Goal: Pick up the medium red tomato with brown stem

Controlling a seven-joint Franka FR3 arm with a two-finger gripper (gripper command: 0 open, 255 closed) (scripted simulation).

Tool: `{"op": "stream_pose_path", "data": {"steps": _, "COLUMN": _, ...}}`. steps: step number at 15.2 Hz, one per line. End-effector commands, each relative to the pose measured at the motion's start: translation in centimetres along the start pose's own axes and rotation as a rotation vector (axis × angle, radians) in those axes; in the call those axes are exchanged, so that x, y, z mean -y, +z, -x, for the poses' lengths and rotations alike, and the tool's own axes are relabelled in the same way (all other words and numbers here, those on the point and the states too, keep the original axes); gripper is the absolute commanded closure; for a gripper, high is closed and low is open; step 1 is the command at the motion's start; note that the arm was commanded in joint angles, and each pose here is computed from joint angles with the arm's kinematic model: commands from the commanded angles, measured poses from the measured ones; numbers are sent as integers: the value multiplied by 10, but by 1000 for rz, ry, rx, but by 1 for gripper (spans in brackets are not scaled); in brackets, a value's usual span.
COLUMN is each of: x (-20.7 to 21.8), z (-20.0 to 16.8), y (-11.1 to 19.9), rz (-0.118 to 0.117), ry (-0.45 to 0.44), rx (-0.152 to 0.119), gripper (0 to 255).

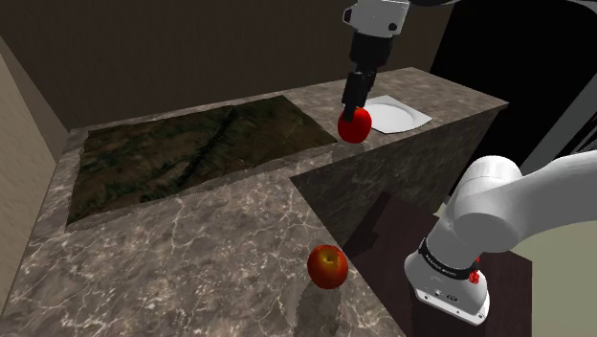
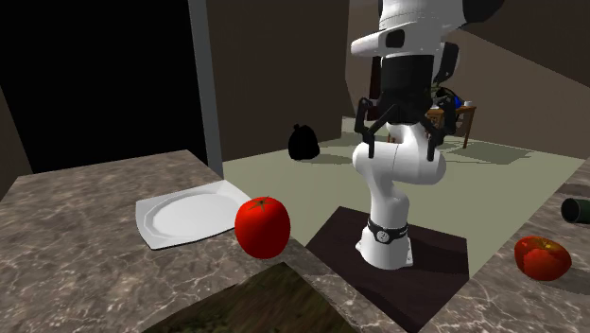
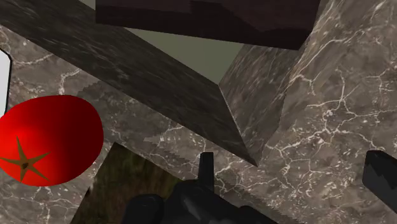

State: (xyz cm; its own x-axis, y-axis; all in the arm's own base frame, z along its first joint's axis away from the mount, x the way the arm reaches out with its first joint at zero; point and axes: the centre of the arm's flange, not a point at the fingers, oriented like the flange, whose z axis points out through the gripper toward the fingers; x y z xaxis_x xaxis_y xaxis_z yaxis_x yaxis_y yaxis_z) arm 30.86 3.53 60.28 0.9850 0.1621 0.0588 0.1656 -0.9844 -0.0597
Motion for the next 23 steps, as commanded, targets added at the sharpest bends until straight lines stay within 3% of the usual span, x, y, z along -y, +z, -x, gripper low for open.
{"op": "stream_pose_path", "data": {"steps": 1, "x": 0, "z": 0, "y": 0, "rz": 0, "ry": 0, "rx": 0, "gripper": 0}}
{"op": "stream_pose_path", "data": {"steps": 11, "x": -115, "z": -63, "y": 21, "rz": 36, "ry": 431, "rx": 68, "gripper": 0}}
{"op": "stream_pose_path", "data": {"steps": 20, "x": -234, "z": -73, "y": 38, "rz": 68, "ry": 819, "rx": 130, "gripper": 0}}
{"op": "stream_pose_path", "data": {"steps": 23, "x": -245, "z": -71, "y": 50, "rz": 71, "ry": 854, "rx": 135, "gripper": 0}}
